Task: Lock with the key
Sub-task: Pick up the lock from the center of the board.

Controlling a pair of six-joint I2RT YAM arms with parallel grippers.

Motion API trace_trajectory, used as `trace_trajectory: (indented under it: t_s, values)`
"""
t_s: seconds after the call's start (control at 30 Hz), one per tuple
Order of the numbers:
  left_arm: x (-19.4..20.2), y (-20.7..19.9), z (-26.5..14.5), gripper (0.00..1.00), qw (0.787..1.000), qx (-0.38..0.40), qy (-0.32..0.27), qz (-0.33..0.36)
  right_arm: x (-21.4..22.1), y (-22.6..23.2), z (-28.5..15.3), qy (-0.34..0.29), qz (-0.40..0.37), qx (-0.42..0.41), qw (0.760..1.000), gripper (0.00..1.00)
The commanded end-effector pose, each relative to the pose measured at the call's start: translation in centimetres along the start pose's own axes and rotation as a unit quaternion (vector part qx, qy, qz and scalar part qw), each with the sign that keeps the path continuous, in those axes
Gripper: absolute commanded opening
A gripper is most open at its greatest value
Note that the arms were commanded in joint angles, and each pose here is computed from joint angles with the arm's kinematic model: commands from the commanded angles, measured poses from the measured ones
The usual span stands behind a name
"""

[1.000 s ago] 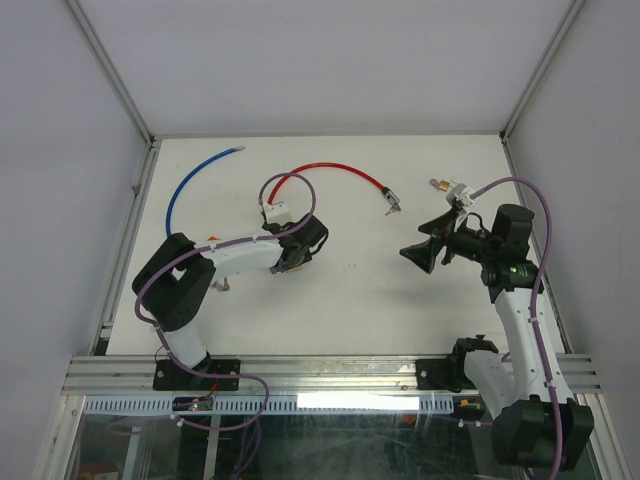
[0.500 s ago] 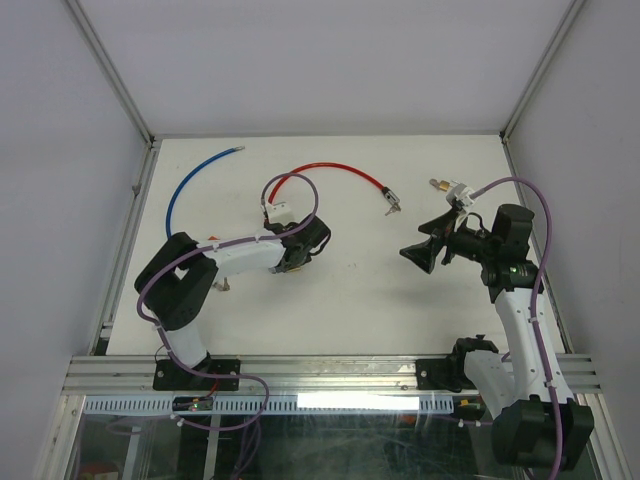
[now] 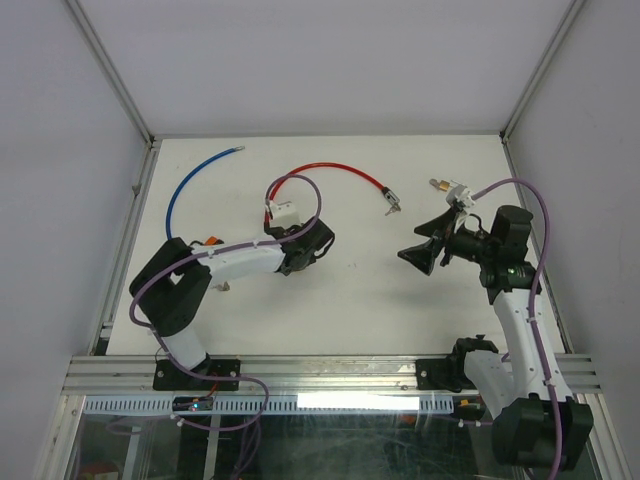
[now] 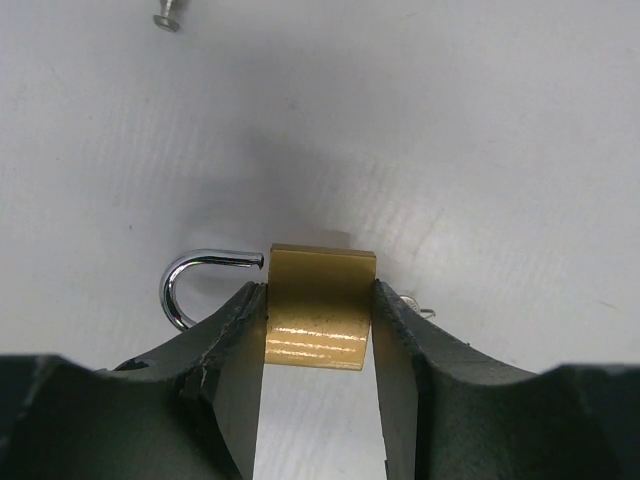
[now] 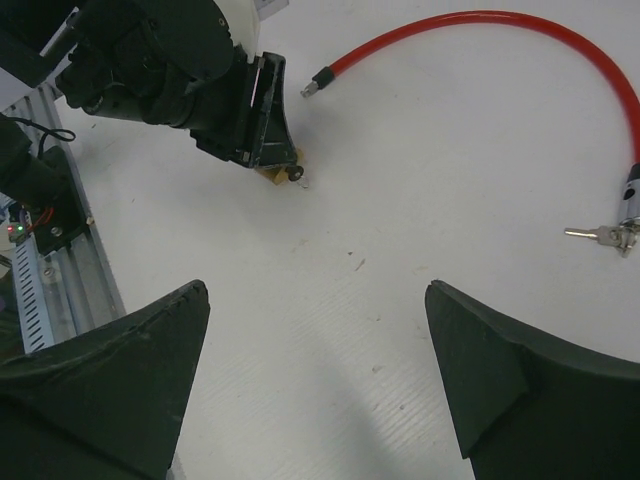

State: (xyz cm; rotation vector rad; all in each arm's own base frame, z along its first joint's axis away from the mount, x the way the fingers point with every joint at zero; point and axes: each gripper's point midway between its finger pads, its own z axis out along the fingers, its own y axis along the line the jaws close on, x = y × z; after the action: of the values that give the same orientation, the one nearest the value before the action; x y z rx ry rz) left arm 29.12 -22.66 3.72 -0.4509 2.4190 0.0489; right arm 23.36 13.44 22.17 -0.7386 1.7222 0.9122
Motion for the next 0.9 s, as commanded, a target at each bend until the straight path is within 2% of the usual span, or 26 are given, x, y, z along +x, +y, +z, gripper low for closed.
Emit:
trace_trajectory:
  t_s: [0.0, 0.2, 0.27, 0.43, 0.73, 0.87]
  values:
    - [-4.0, -4.5, -4.6, 0.18, 0.99, 0.115, -0.059, -0.049, -0.3, 1.7, 0.5, -0.024, 0.004, -0.058, 0.998, 0.9]
    - [-5.0, -7.4, -8.3, 0.12, 0.964, 0.244, -0.066, -0.081, 1.0, 2.3, 1.7, -0.04, -0.003, -0.1, 0.994, 0.88]
    - [-5.6, -8.4, -10.1, 0.1, 0.946, 0.301, -0.07, -0.1, 1.5, 2.3, 2.2, -0.037, 0.031, -0.1, 0.994, 0.89]
    - [-7.1, -9.7, -14.9, 0.07, 0.887, 0.431, -0.092, -0.141, 2.3, 2.0, 3.6, -0.043, 0.042, -0.09, 0.994, 0.89]
    - [-8.0, -12.9, -18.3, 0.02, 0.846, 0.488, -0.075, -0.199, 2.3, 1.5, 5.4, -0.079, 0.032, -0.066, 0.994, 0.86]
    - [-8.4, -14.9, -18.9, 0.02, 0.841, 0.485, -0.071, -0.227, 1.4, 0.5, 5.8, -0.114, 0.02, -0.037, 0.993, 0.84]
